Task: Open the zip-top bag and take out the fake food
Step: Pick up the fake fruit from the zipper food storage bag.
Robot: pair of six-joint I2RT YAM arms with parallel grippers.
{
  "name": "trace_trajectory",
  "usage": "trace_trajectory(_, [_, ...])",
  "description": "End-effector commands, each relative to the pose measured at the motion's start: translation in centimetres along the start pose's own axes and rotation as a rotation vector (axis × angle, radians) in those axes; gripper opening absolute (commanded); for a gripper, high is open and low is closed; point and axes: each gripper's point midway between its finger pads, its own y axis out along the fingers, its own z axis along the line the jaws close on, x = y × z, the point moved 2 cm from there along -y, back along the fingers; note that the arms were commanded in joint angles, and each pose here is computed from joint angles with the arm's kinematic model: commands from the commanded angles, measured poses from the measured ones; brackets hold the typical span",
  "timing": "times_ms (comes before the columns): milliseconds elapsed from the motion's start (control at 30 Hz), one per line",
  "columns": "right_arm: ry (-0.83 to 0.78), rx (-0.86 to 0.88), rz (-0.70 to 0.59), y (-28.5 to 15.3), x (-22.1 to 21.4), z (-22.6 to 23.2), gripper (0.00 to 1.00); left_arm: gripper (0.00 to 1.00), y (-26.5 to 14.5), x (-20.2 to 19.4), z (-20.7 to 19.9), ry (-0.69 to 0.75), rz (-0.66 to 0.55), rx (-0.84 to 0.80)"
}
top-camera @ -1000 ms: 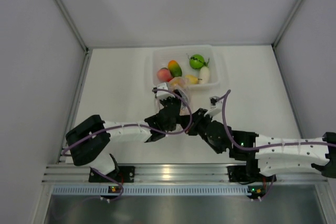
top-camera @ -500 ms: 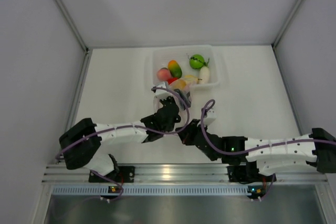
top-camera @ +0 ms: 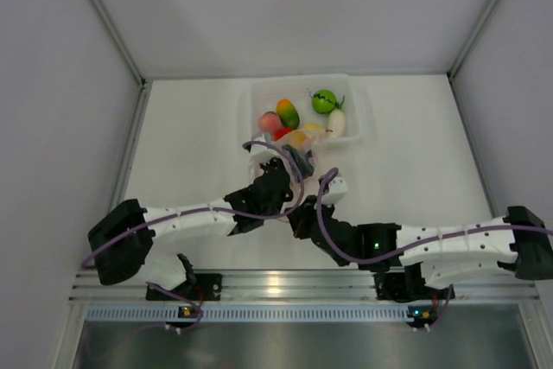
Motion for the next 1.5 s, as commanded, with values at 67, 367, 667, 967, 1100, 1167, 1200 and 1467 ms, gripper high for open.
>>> trace_trajectory(67, [-0.235,-0.083,0.018,-0.3,-1.1,-0.2,0.0,0.0,-0.2,2.0,-2.2,-0.04,-0.021,-0.037])
trace_trajectory(367, [-0.204,0.151,0.059,-1.8,-0.7,3.6,0.0,0.0,0.6,-0.9,-2.6,0.13,0.099,-0.1])
trace_trajectory(667, [-0.045,0.229,0.046,-3.3,1.7,4.5,0.36,0.0,0.4,-0.1,-3.0,0.061,0.049,-0.15])
trace_trajectory(967, [0.002,0.189,0.12,-2.4,0.9,4.4,0.43,0.0,0.8,0.0,-2.6,0.032,0.0,-0.138])
trace_trajectory(1100, [-0.019,0.157,0.138,-1.5,-0.9,3.2,0.35,0.0,0.7,0.2,-2.9,0.01,0.002,-0.154])
trace_trajectory(1167, [-0.015,0.156,0.135,-1.0,-1.1,3.1,0.25,0.0,0.6,0.5,-3.1,-0.006,-0.01,-0.156])
trace_trajectory(1200, [-0.027,0.152,0.134,-0.8,-1.4,3.0,0.19,0.0,0.5,0.5,-3.1,-0.008,-0.013,-0.163])
trace_trajectory(1467, [-0.23,0.088,0.127,1.0,-2.8,1.7,0.0,0.0,0.1,1.8,-4.5,0.034,-0.009,-0.238])
